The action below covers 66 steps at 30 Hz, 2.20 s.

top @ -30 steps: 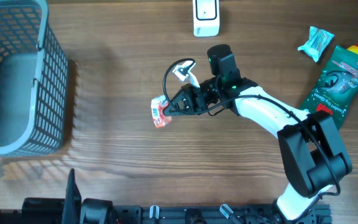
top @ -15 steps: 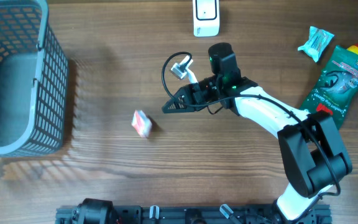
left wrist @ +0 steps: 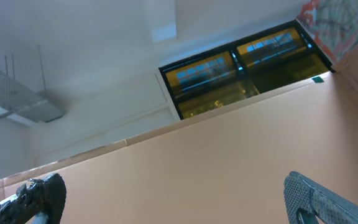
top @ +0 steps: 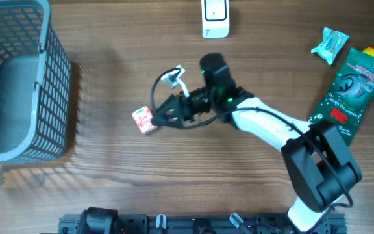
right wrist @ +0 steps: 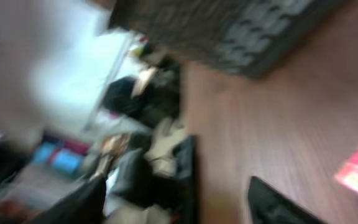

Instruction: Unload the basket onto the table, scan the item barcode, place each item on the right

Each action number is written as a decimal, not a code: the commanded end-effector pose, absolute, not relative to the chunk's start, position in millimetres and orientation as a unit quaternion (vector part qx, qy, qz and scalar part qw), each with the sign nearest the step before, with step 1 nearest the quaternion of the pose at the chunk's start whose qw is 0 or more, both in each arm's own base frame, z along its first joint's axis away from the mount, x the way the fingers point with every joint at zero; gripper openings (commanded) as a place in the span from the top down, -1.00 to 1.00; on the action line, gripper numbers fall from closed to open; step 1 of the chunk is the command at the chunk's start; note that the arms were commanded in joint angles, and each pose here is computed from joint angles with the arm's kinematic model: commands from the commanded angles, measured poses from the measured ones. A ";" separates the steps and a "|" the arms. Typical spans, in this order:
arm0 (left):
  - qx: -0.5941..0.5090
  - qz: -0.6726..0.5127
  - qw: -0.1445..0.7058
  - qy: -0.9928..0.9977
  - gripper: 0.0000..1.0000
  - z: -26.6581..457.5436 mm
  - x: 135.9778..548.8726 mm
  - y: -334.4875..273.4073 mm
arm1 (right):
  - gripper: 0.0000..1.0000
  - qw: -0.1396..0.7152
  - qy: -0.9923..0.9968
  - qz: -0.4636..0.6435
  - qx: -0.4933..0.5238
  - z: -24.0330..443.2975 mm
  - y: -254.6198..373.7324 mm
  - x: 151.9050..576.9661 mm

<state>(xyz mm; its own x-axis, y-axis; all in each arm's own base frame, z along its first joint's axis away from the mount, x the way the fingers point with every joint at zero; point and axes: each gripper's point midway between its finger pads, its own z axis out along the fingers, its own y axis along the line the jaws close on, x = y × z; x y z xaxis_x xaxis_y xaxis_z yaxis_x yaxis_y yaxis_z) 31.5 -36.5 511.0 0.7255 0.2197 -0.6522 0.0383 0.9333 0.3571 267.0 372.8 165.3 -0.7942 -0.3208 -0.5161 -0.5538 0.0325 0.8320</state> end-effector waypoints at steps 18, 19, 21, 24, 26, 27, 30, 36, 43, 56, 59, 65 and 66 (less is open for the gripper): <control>0.184 0.055 0.907 0.375 -1.00 505.4 36.8 -39.0 | -0.27 0.184 0.883 0.383 -0.200 26.1 378.8 349.6; 0.184 0.055 0.907 0.375 -1.00 505.4 36.8 -39.0 | -0.28 0.185 0.884 0.379 -0.201 24.9 380.7 347.9; 0.184 0.055 0.907 0.375 -1.00 505.3 36.9 -39.0 | -0.27 0.185 0.884 0.377 -0.206 24.3 384.7 343.9; 0.185 0.054 0.905 0.378 -1.00 504.0 38.0 -39.2 | -0.27 0.183 0.882 0.379 -0.214 24.2 391.2 337.4; 0.185 0.054 0.904 0.381 -1.00 502.7 39.1 -39.3 | -0.26 0.186 0.884 0.372 -0.215 22.6 393.2 335.6; 0.185 0.054 0.904 0.382 -1.00 502.6 39.2 -39.3 | -0.26 0.186 0.884 0.371 -0.217 22.0 394.4 334.0; 0.185 0.054 0.904 0.382 -1.00 502.5 39.4 -39.4 | -0.24 0.178 0.884 0.371 -0.221 16.6 398.9 327.5; 0.185 0.054 0.904 0.382 -1.00 502.6 39.4 -39.3 | 0.01 0.150 0.899 0.358 -0.204 -15.7 404.3 318.9; 0.184 0.055 0.906 0.377 -1.00 504.4 37.8 -39.1 | 0.56 0.088 0.915 0.355 -0.169 -46.7 407.0 300.6; 0.183 0.056 0.909 0.370 -1.00 507.3 35.2 -38.7 | 0.91 -0.093 0.751 0.617 -0.215 58.6 412.8 265.9; 0.184 0.054 0.906 0.376 -1.00 504.7 37.5 -39.2 | 0.91 -0.145 0.658 0.692 -0.261 105.2 382.5 265.0; 0.200 0.045 0.893 0.401 -1.00 490.2 50.9 -44.9 | 0.91 -0.143 0.660 0.703 -0.223 113.5 348.6 294.2; 0.201 0.044 0.889 0.408 -1.00 485.6 56.2 -45.5 | 0.91 -0.144 0.663 0.703 -0.215 115.8 344.3 296.5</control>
